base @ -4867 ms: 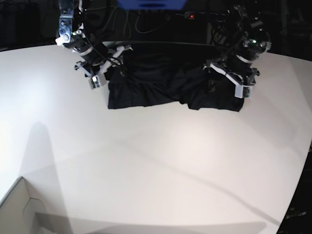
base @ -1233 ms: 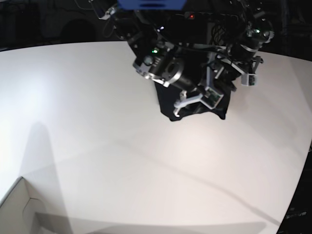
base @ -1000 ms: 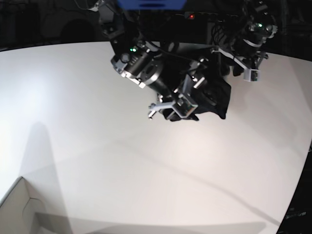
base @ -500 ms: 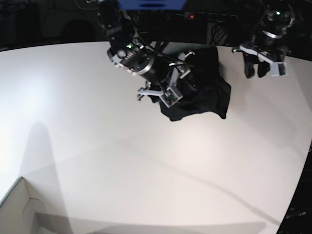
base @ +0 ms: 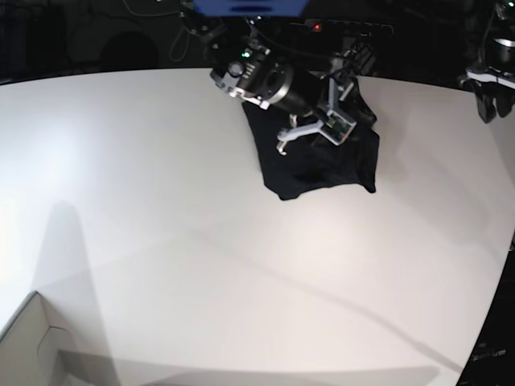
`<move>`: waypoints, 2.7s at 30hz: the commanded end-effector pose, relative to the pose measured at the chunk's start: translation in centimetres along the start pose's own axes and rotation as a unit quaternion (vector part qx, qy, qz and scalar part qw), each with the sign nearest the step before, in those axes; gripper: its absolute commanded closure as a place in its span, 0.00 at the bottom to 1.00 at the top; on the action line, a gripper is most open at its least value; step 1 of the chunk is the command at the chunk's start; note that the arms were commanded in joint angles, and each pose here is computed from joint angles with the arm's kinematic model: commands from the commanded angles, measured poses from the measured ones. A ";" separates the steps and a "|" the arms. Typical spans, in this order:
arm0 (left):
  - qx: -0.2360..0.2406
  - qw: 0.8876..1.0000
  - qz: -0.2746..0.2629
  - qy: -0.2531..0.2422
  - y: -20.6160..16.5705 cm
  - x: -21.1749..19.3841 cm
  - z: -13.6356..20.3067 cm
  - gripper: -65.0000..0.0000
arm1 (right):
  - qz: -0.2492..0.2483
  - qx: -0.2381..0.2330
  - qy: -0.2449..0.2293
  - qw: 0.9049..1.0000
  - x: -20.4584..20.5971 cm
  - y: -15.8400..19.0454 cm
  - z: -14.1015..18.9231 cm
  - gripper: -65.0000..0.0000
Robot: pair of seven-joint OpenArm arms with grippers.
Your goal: Layout the t-shirt on the table in an organized manner, then fold the t-shirt properly
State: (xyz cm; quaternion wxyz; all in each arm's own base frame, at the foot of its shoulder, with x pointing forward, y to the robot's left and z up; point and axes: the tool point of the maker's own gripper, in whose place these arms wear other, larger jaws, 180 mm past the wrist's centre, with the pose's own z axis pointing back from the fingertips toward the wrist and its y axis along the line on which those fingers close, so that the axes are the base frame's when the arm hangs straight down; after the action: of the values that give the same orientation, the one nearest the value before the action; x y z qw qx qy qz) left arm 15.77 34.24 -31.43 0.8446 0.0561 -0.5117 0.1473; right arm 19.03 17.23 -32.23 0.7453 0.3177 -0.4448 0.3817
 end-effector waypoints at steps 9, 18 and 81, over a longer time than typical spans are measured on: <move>-0.005 1.000 0.001 -0.029 0.1 1.6 0.3 0.63 | 0.015 0.067 -0.025 0.997 0.9 5.0 0.8 0.54; -0.019 0.999 0.017 -0.046 -0.6 2.4 0.3 0.63 | 0.019 0.006 -0.036 0.999 1.5 0.4 2.7 0.51; -0.274 0.921 0.138 0.240 -21.2 -11.4 -6.4 0.92 | -0.008 -0.192 -0.021 0.981 -0.4 -13.6 9.0 0.62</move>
State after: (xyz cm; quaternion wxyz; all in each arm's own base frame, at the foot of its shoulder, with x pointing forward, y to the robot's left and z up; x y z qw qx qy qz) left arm 23.18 13.33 -42.91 0.8875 -0.2945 -0.3287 0.1327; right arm 26.35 2.44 -32.12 0.7996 0.1701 -0.5035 0.2795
